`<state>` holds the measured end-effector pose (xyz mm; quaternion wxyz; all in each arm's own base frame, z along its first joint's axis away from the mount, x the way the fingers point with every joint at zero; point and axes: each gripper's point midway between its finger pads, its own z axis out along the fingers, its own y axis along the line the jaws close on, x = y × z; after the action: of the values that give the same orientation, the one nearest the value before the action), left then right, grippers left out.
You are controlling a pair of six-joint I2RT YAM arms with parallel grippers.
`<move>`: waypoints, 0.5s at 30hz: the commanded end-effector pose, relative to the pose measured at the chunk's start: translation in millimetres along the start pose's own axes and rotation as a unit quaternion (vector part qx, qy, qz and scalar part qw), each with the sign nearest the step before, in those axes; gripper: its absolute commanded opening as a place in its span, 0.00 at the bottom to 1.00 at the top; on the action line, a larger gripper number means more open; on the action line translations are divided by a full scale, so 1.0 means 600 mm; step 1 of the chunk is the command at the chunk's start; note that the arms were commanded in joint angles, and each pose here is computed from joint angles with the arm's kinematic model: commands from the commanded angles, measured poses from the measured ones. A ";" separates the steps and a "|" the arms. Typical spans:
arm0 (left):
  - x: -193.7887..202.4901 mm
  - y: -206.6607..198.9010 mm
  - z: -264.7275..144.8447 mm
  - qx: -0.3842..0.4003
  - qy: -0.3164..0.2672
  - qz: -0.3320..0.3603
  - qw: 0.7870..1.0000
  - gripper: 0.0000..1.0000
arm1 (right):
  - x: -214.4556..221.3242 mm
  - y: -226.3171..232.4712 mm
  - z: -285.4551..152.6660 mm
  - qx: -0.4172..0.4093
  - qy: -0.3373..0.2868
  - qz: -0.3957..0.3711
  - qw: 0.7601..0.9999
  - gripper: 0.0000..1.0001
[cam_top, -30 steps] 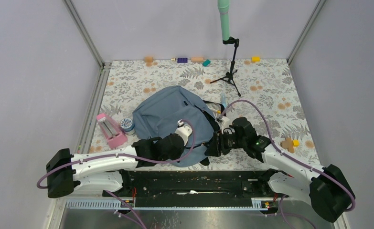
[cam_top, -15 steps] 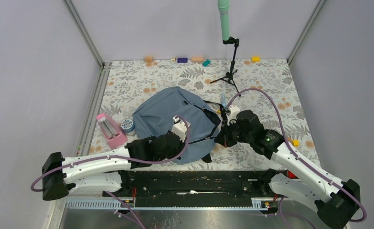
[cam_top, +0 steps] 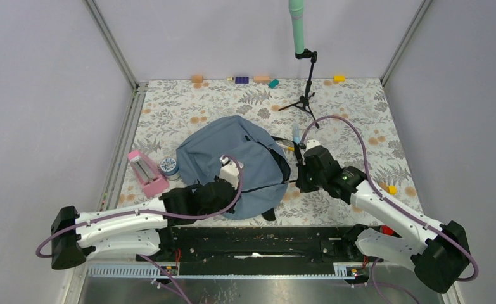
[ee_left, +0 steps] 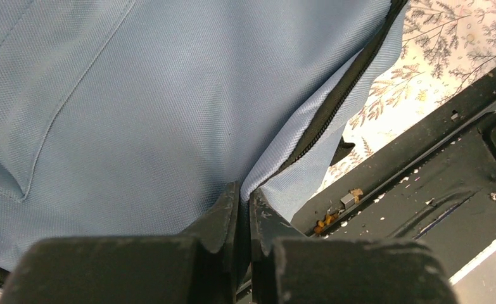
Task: Pack the student bag
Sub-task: Zip the student bag at the center of the board.
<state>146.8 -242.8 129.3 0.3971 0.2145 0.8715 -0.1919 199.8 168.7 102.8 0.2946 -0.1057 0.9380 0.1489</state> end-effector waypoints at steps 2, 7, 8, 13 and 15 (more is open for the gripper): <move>0.006 0.051 -0.021 -0.057 -0.004 0.003 0.998 0.00 | -0.041 -0.060 -0.022 0.105 -0.030 -0.008 0.994 0.00; -0.019 0.020 -0.030 -0.004 -0.019 0.027 0.999 0.51 | -0.058 -0.008 -0.023 0.019 -0.038 -0.027 0.999 0.00; -0.035 0.007 -0.032 0.013 -0.032 0.031 0.999 0.71 | -0.057 0.002 -0.024 0.003 -0.037 -0.028 0.999 0.00; -0.114 -0.059 -0.037 0.088 -0.094 0.076 0.989 0.99 | -0.044 0.033 -0.024 -0.052 -0.024 -0.031 0.998 0.00; -0.140 -0.085 -0.024 0.102 -0.106 0.084 0.986 0.99 | -0.041 0.042 -0.025 -0.069 -0.023 -0.027 0.997 0.00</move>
<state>148.2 -246.6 155.3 0.4222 0.2758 0.8394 -0.2027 208.8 180.0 125.0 0.3087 -0.1334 0.9264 0.1697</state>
